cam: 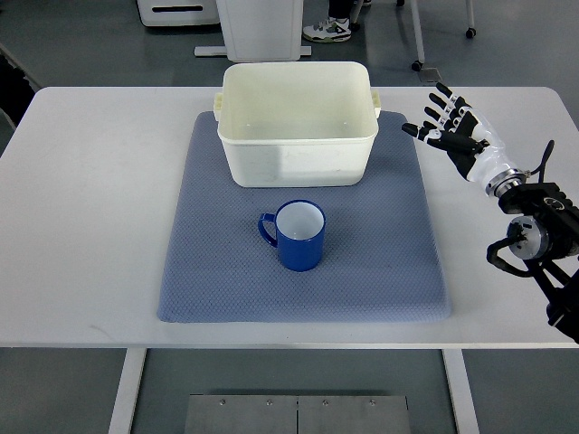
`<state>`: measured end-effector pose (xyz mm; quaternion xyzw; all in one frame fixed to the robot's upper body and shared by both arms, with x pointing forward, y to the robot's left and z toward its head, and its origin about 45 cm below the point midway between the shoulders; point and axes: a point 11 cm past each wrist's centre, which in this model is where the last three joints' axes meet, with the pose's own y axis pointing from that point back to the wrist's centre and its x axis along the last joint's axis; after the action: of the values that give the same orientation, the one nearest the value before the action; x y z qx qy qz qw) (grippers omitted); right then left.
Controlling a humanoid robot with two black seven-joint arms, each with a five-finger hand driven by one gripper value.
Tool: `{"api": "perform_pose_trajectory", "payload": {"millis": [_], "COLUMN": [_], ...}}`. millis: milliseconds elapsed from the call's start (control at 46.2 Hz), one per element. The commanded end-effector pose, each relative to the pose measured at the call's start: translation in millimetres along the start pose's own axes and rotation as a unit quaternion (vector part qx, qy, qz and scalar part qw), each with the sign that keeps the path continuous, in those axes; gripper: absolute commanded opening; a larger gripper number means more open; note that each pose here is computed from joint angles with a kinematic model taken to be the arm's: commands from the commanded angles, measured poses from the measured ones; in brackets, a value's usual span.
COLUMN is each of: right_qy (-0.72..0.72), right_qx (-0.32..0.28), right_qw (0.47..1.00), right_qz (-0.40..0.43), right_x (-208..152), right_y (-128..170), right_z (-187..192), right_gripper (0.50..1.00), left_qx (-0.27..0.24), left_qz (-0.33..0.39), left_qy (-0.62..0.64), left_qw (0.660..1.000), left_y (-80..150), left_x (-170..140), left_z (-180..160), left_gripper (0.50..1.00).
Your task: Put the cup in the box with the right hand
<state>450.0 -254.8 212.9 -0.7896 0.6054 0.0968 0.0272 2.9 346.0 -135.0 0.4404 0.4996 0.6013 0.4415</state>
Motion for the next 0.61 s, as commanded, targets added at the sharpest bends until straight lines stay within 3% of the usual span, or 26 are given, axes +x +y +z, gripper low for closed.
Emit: {"api": "perform_pose_trajectory", "payload": {"millis": [0,585], "right_qy": [0.001,0.000], "right_qx": [0.000,0.002], "right_qw": [1.000,1.000], "right_qz": [-0.001,-0.001], "right_x": [-0.5,-1.1], "right_y": [-0.4,-1.6], "right_z": [-0.5,-2.4], "right_gripper": [0.998,0.998], "left_qx": [0.001,0.000], "left_qz": [-0.001,-0.001], "left_qy": [0.000,0.001], "left_qw": [1.000,1.000], "left_y": [0.0,0.0], "left_x": [0.0,0.0], "left_z": [-0.8,-0.6], "left_gripper": [1.000,1.000]}}
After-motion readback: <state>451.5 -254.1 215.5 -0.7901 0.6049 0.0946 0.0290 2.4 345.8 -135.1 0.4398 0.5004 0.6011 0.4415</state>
